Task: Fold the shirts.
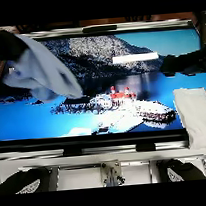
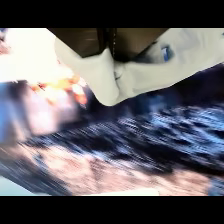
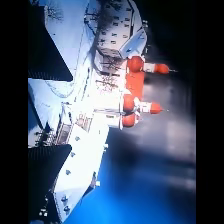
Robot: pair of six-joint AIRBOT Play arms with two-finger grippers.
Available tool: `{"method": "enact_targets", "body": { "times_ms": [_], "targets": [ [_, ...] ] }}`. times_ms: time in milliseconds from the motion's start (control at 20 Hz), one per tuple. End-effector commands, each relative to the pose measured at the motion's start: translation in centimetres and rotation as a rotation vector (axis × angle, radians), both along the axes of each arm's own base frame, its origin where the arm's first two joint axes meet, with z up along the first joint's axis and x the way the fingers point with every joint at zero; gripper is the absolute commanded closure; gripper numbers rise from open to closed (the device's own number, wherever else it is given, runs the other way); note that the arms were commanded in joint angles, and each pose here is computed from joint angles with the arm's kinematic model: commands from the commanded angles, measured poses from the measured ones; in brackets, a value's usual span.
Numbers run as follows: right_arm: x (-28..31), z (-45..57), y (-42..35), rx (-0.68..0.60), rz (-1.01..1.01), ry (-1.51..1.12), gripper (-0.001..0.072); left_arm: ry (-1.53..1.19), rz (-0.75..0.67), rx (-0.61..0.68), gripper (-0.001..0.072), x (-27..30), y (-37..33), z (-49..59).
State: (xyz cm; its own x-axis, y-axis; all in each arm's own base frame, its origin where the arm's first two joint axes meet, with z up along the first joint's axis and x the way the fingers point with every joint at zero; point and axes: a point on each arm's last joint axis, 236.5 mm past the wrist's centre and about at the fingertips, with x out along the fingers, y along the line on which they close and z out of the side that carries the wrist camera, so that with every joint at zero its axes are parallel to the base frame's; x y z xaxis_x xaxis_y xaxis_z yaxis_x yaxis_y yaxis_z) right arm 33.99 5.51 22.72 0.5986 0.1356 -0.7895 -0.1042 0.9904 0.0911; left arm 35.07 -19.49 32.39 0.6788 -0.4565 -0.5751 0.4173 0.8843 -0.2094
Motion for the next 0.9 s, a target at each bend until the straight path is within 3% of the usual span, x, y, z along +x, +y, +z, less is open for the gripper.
{"method": "enact_targets", "body": {
  "times_ms": [0, 250, 300, 350, 500, 550, 650, 700, 750, 850],
  "targets": [
    [-3.2, 3.4, -3.8, -0.095, -0.101, -0.095, 0.0207, 0.107, -0.192, -0.045, 0.0676, -4.3, -9.6, -5.1],
    [-5.6, 2.4, -5.8, -0.169, -0.138, -0.010, 0.0207, 0.348, -0.299, 0.049, 0.0656, -8.4, -18.8, -20.2],
    [-5.5, 2.4, -5.8, -0.167, -0.136, -0.011, 0.0207, 0.376, -0.304, 0.071, 0.0407, -8.7, -19.5, -21.7],
    [-5.4, 2.2, -5.8, -0.168, -0.136, -0.007, 0.0206, 0.388, -0.305, 0.086, -0.0013, -8.6, -19.8, -22.3],
    [-4.9, 1.1, -5.4, -0.167, -0.121, 0.042, 0.0197, 0.364, -0.250, 0.203, -0.0013, -5.2, -15.1, -21.5],
    [-4.8, 0.4, -5.2, -0.168, -0.113, 0.070, 0.0078, 0.368, -0.202, 0.298, -0.0013, -3.6, -11.5, -21.2],
    [-4.5, -1.2, -4.5, -0.167, -0.078, 0.141, 0.0051, 0.406, -0.061, 0.498, -0.0013, -0.4, -2.2, -21.1],
    [-4.3, -2.1, -4.1, -0.165, -0.054, 0.177, 0.0051, 0.455, 0.019, 0.523, -0.0013, 0.7, 1.9, -21.4],
    [-3.9, -3.1, -3.5, -0.155, -0.031, 0.212, 0.0051, 0.513, 0.083, 0.489, -0.0013, 1.3, 4.7, -21.9],
    [-3.2, -5.8, -2.2, -0.125, 0.006, 0.292, 0.0051, 0.637, 0.150, 0.286, -0.0013, 2.1, 7.2, -23.8]
  ]
}}
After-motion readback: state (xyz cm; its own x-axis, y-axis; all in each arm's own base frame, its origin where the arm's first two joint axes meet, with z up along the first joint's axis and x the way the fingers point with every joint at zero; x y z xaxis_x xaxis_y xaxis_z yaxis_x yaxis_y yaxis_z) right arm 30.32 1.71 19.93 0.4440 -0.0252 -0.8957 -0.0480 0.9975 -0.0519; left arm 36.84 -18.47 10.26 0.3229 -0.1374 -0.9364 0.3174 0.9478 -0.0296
